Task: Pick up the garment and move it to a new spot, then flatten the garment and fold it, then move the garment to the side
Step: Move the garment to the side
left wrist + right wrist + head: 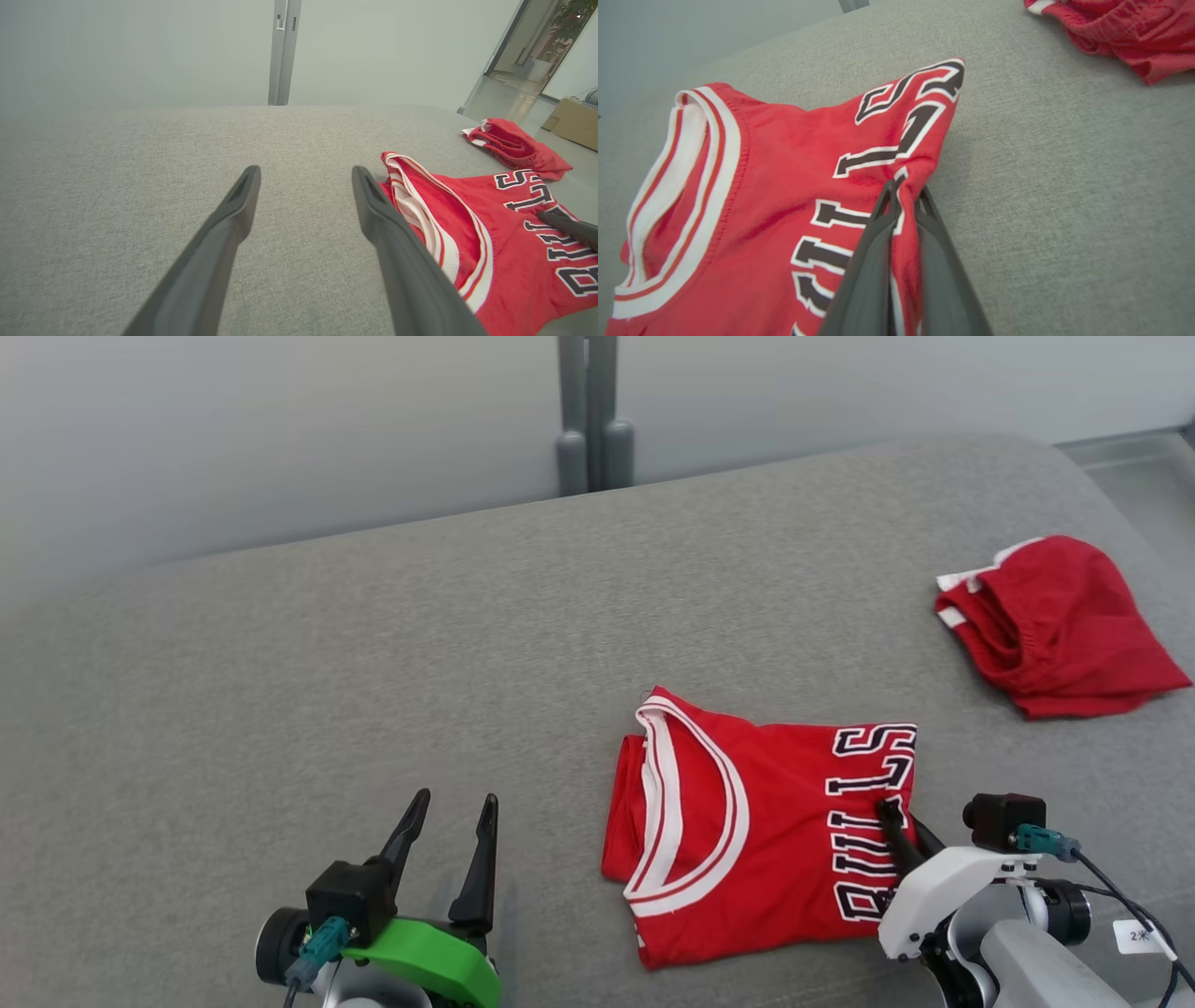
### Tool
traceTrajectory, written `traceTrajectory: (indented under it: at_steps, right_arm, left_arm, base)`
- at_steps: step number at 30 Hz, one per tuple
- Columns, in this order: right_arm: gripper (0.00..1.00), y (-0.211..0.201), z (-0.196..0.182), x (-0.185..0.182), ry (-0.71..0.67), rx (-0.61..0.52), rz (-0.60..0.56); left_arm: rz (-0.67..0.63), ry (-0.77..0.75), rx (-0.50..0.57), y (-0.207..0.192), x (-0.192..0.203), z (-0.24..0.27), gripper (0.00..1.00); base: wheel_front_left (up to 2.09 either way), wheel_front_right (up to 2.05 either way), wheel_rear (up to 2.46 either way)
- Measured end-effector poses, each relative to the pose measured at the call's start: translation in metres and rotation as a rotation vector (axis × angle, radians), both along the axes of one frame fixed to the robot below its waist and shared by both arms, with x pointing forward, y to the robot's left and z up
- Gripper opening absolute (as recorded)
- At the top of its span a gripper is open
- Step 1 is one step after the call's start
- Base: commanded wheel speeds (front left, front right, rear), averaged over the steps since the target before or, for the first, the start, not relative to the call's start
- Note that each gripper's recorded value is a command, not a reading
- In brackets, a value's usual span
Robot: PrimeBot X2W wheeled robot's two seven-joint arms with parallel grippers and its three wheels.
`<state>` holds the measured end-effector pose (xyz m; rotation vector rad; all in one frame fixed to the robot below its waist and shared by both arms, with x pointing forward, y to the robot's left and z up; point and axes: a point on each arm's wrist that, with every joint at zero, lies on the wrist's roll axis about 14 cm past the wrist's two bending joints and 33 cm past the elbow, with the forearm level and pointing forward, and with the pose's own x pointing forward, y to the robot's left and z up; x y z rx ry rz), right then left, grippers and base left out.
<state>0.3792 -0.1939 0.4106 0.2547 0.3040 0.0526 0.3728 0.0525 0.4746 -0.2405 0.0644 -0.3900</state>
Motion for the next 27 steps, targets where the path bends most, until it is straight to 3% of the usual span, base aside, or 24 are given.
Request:
traceTrajectory:
  at_steps: [18, 22, 27]
  right_arm:
    - [0.00, -0.068, 0.007, -0.061, -0.022, 0.001, -0.227]
    - [0.00, -0.068, 0.016, -0.053, -0.042, -0.044, -0.196]
    - [0.00, -0.079, 0.054, -0.014, -0.137, -0.131, -0.153]
  left_arm:
    - [-0.319, -0.012, -0.015, -0.109, 0.006, 0.004, 1.00]
    - [-0.347, -0.008, -0.021, -0.119, 0.006, 0.002, 1.00]
    - [-0.352, -0.015, -0.017, -0.120, 0.013, 0.001, 1.00]
  base:
    - [0.00, 0.00, 0.00]
    - [0.00, 0.00, 0.00]
    - [0.00, 0.00, 0.00]
